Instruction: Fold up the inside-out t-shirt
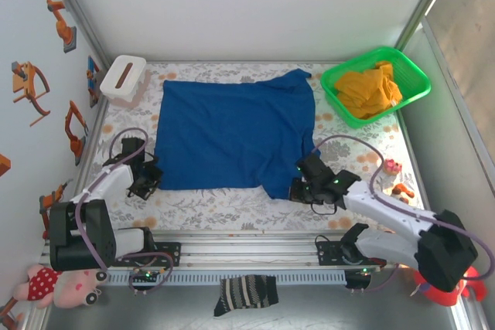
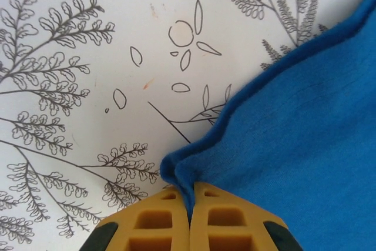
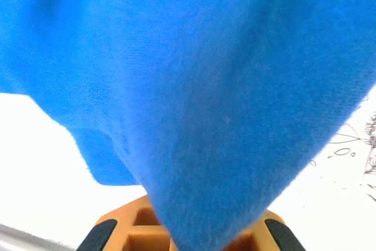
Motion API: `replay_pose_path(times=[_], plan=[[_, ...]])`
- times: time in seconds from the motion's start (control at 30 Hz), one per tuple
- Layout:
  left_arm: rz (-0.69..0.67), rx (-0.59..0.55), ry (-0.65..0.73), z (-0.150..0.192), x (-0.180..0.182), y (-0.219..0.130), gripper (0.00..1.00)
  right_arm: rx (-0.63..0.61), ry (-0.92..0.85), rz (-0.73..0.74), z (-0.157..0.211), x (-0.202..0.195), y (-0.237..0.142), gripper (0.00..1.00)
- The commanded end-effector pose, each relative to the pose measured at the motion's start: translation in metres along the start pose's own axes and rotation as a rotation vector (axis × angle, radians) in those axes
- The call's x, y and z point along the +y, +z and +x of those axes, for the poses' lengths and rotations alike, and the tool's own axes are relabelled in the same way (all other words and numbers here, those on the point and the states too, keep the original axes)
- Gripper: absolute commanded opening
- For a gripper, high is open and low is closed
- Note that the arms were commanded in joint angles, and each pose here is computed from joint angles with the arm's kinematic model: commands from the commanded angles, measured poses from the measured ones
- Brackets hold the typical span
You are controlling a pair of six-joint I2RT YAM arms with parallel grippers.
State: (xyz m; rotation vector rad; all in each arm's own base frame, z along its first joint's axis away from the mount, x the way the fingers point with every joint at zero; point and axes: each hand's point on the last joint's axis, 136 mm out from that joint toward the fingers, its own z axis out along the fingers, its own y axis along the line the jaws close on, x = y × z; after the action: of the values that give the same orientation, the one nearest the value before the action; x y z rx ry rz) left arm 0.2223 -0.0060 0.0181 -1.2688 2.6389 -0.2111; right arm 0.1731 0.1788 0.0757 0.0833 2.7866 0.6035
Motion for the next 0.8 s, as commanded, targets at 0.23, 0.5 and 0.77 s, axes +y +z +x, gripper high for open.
replay_pose_path(times=[0.23,0.5,0.77], plan=[[0.124,-0.160,0.086,-0.031,-0.023,-0.066,0.00,-0.199,0.017,-0.015,-0.051,0.016,-0.099,0.00],[0.145,-0.155,0.112,-0.030,-0.027,-0.070,0.00,-0.172,0.048,0.040,-0.071,0.007,-0.080,0.07],[0.105,-0.110,0.122,-0.028,-0.024,-0.049,0.00,-0.143,0.015,0.058,-0.074,-0.005,-0.057,0.35]])
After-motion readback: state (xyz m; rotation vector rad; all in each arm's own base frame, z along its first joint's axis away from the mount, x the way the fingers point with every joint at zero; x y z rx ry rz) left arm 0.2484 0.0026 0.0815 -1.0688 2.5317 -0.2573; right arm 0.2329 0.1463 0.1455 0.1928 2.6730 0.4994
